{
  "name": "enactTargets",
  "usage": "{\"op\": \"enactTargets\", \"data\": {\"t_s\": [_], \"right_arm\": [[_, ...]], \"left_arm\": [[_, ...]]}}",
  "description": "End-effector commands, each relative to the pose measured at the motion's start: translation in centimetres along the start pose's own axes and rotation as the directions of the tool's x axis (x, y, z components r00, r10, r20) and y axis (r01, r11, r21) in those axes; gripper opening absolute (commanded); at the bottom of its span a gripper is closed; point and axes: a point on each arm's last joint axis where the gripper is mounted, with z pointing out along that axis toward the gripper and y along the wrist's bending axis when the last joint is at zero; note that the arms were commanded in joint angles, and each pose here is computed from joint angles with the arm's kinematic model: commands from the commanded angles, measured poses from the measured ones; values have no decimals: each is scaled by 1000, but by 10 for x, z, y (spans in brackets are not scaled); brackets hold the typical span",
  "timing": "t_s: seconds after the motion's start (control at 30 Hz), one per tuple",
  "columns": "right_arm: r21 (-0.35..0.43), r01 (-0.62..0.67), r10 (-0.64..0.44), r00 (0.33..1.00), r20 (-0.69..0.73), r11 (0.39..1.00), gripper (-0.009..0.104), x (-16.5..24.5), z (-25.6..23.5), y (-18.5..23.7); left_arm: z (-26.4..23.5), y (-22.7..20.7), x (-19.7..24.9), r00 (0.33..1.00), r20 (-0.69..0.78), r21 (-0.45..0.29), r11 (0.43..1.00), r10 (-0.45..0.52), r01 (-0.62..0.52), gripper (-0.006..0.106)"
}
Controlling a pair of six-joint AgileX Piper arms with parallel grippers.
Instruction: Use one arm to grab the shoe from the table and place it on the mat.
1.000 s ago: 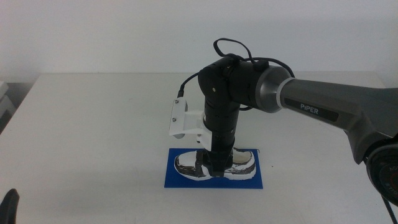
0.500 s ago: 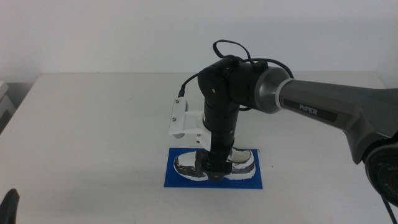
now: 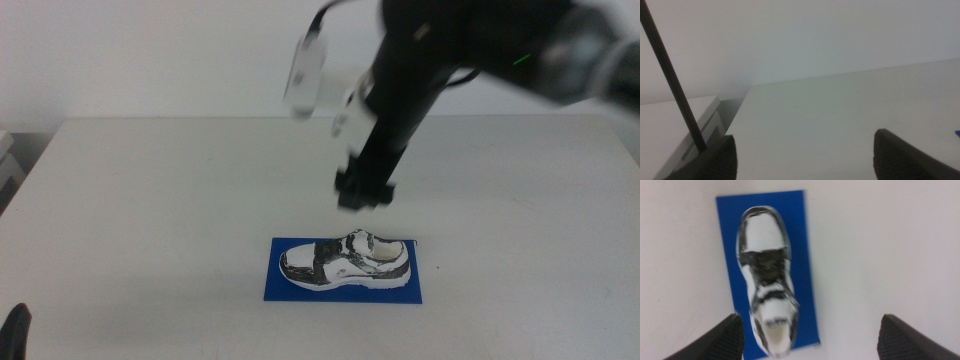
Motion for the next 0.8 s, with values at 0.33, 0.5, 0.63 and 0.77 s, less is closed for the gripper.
{"op": "enactTargets", "data": {"t_s": [0.33, 0.5, 0.63, 0.77], "right_arm": [[229, -610, 492, 767, 412, 759, 76, 75, -157, -6], [290, -717, 506, 667, 547, 634, 73, 132, -173, 12], [327, -757, 458, 618, 639, 566, 72, 165, -181, 41], [310, -795, 430, 558, 710, 521, 71, 191, -170, 77]], "left_arm": [[-1, 0, -6, 996, 84, -1, 1000, -14, 14, 94], [-1, 0, -6, 996, 84, -1, 1000, -14, 14, 94], [-1, 0, -6, 996, 84, -1, 1000, -14, 14, 94], [-1, 0, -6, 996, 84, -1, 1000, -14, 14, 94]]}}
